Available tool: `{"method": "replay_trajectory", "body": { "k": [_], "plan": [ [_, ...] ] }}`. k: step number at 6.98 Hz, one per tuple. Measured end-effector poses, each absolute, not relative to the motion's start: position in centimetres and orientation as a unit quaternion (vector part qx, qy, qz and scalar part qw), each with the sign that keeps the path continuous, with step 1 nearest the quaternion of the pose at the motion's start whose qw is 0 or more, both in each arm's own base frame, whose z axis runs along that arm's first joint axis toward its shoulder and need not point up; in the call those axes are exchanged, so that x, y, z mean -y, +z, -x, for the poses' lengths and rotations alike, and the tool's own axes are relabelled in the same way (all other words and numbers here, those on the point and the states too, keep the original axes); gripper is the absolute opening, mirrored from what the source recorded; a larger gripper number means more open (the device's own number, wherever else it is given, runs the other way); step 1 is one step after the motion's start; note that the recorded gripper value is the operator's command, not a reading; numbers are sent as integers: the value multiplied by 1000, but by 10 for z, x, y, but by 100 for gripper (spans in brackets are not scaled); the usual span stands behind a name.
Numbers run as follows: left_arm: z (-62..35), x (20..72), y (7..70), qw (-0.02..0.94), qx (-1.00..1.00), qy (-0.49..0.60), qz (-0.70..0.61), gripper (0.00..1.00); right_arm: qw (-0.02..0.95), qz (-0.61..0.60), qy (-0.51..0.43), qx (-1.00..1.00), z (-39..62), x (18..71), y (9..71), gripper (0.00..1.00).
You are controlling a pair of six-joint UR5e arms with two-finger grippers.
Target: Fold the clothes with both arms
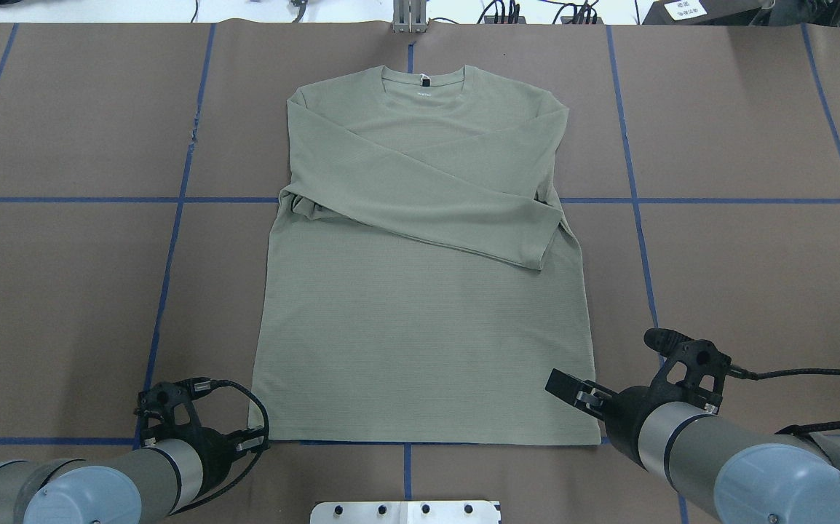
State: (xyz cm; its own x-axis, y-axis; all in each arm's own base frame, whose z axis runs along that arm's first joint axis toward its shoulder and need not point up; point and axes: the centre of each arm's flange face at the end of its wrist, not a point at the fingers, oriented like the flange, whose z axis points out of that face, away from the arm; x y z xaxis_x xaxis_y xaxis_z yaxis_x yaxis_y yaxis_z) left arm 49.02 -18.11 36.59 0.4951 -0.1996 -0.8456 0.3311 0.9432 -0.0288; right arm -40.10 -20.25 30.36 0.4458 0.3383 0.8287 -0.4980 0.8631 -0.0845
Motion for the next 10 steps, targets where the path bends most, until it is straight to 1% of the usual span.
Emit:
{"method": "replay_trajectory", "body": {
  "k": [1,2,3,4,5,6,9,10],
  "plan": [
    [-490,181,367,862,-478,-153,-69,13,846,-86,247,465,401,202,304,98],
    [-490,181,367,863,-477,-152,-70,4,846,-86,247,464,401,202,304,98],
    [-489,181,368,864,-476,-149,-72,0,846,-86,247,464,401,202,304,98],
    [-488,182,367,864,-476,-146,-74,0,847,-86,247,463,401,202,305,97],
    [-486,182,364,863,-479,-144,-75,0,848,-87,247,461,402,203,307,89],
    [-482,183,356,859,-485,-145,-76,0,850,-86,253,453,401,203,314,76],
    [-458,187,312,834,-526,-153,-74,0,838,-55,310,446,403,196,340,74],
    [-455,187,304,828,-533,-155,-73,0,827,-49,316,462,410,191,345,70]
  ]
}}
